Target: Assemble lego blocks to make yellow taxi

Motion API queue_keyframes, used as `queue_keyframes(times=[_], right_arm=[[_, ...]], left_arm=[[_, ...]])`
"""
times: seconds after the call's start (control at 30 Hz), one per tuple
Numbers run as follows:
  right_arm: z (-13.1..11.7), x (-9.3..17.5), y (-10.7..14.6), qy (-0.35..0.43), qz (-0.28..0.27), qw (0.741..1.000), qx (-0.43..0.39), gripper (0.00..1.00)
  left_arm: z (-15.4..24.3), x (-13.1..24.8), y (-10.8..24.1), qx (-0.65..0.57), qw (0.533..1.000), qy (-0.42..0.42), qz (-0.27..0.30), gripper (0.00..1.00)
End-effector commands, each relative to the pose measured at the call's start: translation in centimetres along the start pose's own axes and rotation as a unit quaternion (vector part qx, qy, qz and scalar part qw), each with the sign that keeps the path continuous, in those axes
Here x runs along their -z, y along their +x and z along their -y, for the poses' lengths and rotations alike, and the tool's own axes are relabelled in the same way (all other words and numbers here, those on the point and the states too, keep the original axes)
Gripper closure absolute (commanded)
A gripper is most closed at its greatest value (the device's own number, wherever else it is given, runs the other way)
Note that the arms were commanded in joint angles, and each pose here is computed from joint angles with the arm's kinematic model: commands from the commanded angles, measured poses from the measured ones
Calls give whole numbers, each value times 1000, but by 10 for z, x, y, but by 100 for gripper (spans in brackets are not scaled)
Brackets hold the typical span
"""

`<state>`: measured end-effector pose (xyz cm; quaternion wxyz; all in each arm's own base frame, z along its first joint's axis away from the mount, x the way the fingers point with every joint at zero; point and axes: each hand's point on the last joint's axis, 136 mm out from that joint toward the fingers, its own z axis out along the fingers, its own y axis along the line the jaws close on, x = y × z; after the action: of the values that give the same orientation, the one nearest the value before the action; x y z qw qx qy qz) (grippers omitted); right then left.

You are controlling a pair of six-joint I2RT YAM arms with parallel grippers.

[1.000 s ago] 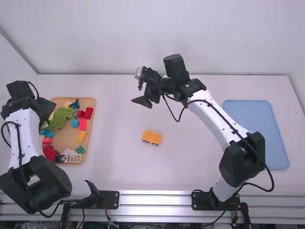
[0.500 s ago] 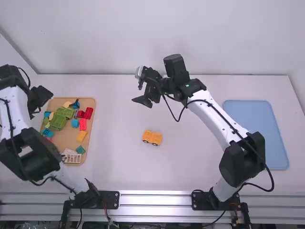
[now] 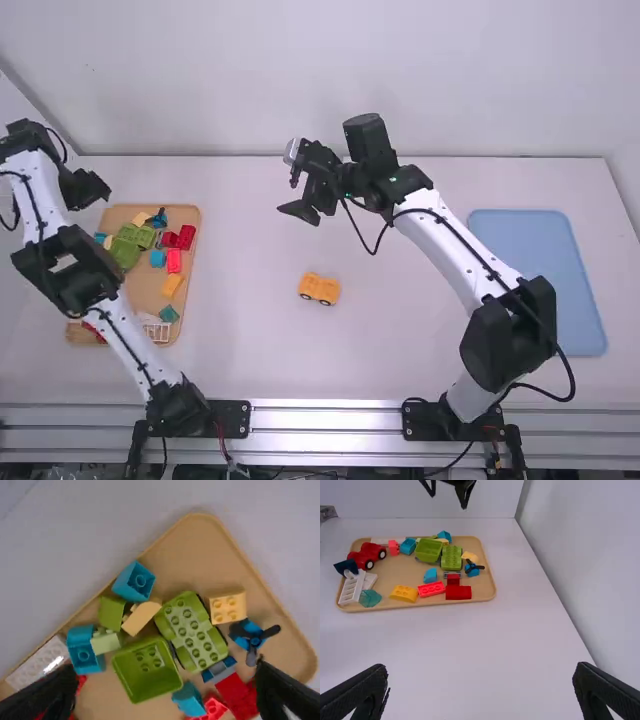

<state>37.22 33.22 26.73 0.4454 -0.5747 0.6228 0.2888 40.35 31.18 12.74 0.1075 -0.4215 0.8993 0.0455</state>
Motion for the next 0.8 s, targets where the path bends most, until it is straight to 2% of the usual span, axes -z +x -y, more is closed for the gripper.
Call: queue_keyframes(times=[0.0, 0.07, 0.17, 0.27, 0.3, 0.33, 0.4, 0.47, 0.57, 0.77], right_arm=[[0, 1, 2, -2, 0, 1000, -3, 1], [-1, 1, 2, -2, 0, 1000, -3, 1], [-1, 0, 1, -3, 0, 1000, -3, 1], [-1, 0, 1, -3, 0, 1000, -3, 1], [0, 1, 2, -2, 0, 1000, -4, 1], [-1, 1, 2, -2, 0, 1000, -4, 1], [0, 1, 2, -2, 0, 1000, -3, 2], [0, 1, 1, -2, 0, 1000, -3, 1], [0, 1, 2, -2, 0, 1000, -3, 1], [4, 1, 5, 10, -8, 1000, -4, 1]], left_arm=[[-2, -26, 6, -64, 998, -5, -30, 28], [-4, -42, 11, -115, 992, -6, -46, 32], [-4, -54, 21, -183, 981, -4, -64, 32], [-8, -60, 28, -245, 966, 1, -78, 39], [-8, -63, 30, -287, 954, 1, -83, 55], [-11, -65, 31, -305, 948, -5, -87, 62], [-22, -69, 31, -303, 948, -30, -92, 66], [-30, -72, 27, -284, 953, -53, -88, 60], [-35, -75, 22, -260, 960, -63, -78, 59], [-32, -82, 21, -252, 965, -24, -70, 59]])
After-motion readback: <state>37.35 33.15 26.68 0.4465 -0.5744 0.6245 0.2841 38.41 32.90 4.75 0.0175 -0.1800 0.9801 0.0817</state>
